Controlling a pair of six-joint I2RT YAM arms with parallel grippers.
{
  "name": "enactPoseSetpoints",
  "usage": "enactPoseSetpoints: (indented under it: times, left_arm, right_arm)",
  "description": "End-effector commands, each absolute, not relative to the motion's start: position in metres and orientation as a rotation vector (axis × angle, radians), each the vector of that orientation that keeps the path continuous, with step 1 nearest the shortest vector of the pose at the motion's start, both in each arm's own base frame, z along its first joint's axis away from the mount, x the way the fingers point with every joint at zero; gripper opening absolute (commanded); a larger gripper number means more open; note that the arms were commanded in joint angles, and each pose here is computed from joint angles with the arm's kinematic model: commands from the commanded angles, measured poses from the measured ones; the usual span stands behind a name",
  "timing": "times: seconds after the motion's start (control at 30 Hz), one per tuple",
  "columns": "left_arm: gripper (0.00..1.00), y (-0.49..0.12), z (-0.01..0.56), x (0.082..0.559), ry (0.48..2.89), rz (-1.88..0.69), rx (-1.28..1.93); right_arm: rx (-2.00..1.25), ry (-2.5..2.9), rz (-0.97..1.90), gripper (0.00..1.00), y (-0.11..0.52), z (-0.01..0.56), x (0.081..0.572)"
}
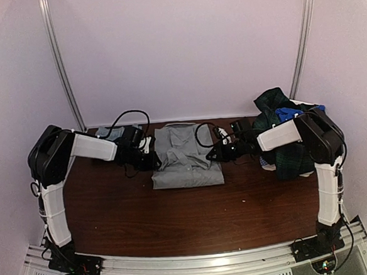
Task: Fold and stack the mixed laundry pile
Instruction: Fold the rectangle-folded shirt at the center of the board.
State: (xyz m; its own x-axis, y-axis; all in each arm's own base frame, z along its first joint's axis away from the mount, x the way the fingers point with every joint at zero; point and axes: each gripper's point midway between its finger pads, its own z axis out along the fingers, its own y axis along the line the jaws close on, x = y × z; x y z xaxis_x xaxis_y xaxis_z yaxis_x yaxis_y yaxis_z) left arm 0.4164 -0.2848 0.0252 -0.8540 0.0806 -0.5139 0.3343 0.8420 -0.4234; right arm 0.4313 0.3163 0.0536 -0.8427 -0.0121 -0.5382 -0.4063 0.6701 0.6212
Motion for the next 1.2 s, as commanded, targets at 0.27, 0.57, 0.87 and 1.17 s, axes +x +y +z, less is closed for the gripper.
enactPoseSetpoints:
  times: [0.27, 0.57, 0.87, 1.17]
  left_arm:
    - [0.62, -0.264, 0.153, 0.454, 2.272, -0.703, 0.27]
    - [0.65, -0.271, 0.15, 0.376, 2.27, -0.872, 0.422]
    - [0.62, -0.307, 0.114, 0.354, 2.333, -0.92, 0.503]
    - [0.63, -0.315, 0.09, 0.399, 2.367, -0.883, 0.423]
  right_arm:
    - [-0.312, 2.157, 0.943, 0.52, 0.27, 0.182, 0.443]
    - [-0.571, 2.231, 1.188, 0.39, 0.323, 0.152, 0.33]
    - [-0.585, 2.3, 1.219, 0.3, 0.364, 0.101, 0.321]
    - [-0.519, 2.36, 1.076, 0.33, 0.369, 0.072, 0.385]
